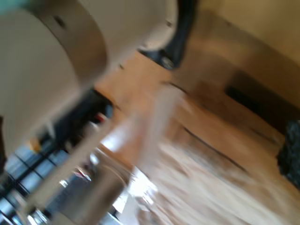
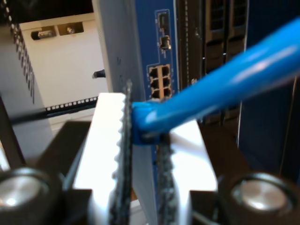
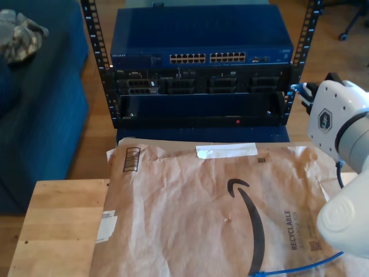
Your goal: Grab the cable and plug it in
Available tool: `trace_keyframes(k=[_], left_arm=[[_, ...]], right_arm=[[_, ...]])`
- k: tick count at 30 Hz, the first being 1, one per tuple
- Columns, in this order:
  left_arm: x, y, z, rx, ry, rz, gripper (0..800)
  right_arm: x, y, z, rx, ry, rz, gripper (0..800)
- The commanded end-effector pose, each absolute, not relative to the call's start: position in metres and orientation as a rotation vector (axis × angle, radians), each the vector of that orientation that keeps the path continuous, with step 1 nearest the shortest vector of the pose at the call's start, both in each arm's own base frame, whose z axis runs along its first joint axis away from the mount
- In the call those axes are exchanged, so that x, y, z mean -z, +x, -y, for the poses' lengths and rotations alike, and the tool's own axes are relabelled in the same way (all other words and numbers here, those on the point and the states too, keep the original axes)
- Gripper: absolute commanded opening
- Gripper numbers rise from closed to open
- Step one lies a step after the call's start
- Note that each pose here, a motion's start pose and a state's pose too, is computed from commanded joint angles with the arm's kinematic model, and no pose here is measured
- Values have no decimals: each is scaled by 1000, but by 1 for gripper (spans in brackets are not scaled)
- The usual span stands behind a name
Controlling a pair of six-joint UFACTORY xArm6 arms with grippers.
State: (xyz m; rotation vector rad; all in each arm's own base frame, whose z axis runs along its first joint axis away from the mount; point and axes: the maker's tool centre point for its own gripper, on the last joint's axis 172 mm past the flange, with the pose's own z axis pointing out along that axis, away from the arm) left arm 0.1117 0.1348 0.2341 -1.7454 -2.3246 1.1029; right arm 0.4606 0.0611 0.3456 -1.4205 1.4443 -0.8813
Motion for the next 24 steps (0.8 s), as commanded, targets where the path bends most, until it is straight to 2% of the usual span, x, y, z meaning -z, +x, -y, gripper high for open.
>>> trace_keyframes(k=[5,8,12,16,24], left_arm=[[-214,50,-141,-1190,-1842,2358,800],[-192,18,-153,-1124,-1833,2413,800],[-153,-15,-144,-1117,-1900,2449,800],[-134,-24,-147,-1000,-1903,2509,800],[-122,-28,-127,-1059,-1935,2499,800]], right_arm=[[-335,457,-59,884,-1432,-1455,2],[-333,457,-58,883,-1431,-1462,2],[-333,458,-53,918,-1418,-1460,2],[-331,460,-49,945,-1411,-1464,3],[-314,463,-57,942,-1453,-1469,3]])
